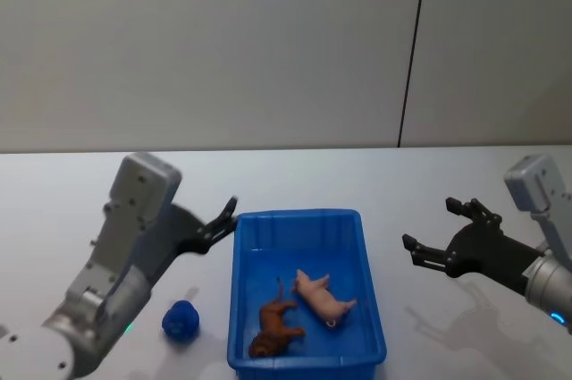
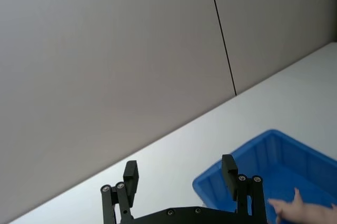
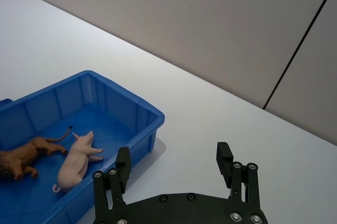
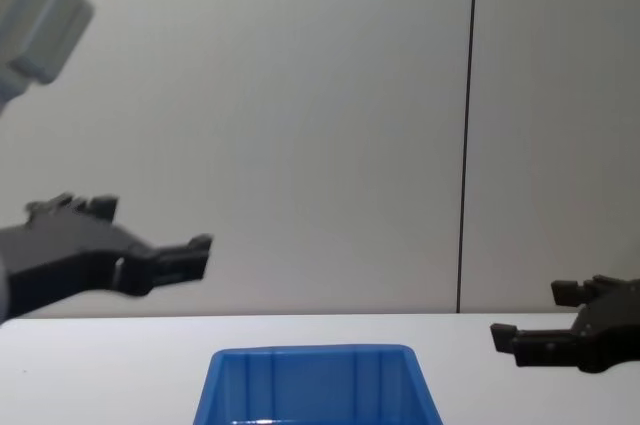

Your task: Pick up the two dolls from the table and place them into the box.

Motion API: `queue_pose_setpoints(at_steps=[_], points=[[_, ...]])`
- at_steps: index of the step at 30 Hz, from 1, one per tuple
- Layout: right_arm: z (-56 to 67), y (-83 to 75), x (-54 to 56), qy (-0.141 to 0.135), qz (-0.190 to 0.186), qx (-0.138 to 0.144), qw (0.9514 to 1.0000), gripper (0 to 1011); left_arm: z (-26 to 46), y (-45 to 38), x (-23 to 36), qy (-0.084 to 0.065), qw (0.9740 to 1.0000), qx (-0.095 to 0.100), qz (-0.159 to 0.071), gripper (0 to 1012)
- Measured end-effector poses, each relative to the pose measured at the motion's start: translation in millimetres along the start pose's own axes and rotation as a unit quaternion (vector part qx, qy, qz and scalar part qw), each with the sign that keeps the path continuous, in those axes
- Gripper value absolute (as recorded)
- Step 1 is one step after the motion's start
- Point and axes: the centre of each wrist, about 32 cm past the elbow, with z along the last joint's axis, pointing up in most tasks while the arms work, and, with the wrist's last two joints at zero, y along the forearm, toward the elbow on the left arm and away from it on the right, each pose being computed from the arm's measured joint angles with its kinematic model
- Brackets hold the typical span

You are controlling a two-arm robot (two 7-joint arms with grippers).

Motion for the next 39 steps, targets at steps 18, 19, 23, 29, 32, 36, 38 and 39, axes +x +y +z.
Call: queue_pose_setpoints(at_steps=[18,19,23,29,32,36,38,39], points=[[-0.8,-1.5,0.8,0.001,-0.002,0.000,1.0000,1001,-32.4,34.3,12.0,0.018,0.9970,0.070,-0.028,1001],[-0.8,-1.5,0.8,0.001,-0.002,0.000,1.0000,1001,-34.0,34.7,12.3,0.019,0.9968,0.072,-0.030,1001],[-0.9,-1.7,0.9,0.001,-0.003,0.000,1.0000,1001,-44.2,35.8,14.0,0.025,0.9956,0.082,-0.037,1001],[-1.1,-1.9,1.0,0.001,-0.003,0.000,1.0000,1001,-58.8,34.5,15.3,0.033,0.9941,0.094,-0.043,1001],[-1.1,-2.0,1.1,0.001,-0.003,0.000,1.0000,1001,-65.8,33.4,15.4,0.037,0.9932,0.100,-0.046,1001],[-1.2,-2.1,1.1,0.001,-0.003,0.000,1.0000,1001,-75.6,32.2,15.6,0.043,0.9920,0.108,-0.049,1001],[-1.2,-2.1,1.1,0.001,-0.003,0.000,1.0000,1001,-79.0,32.0,15.7,0.045,0.9915,0.111,-0.051,1001],[-1.2,-2.1,1.1,0.001,-0.003,0.000,1.0000,1001,-82.6,31.7,15.8,0.047,0.9910,0.114,-0.052,1001]])
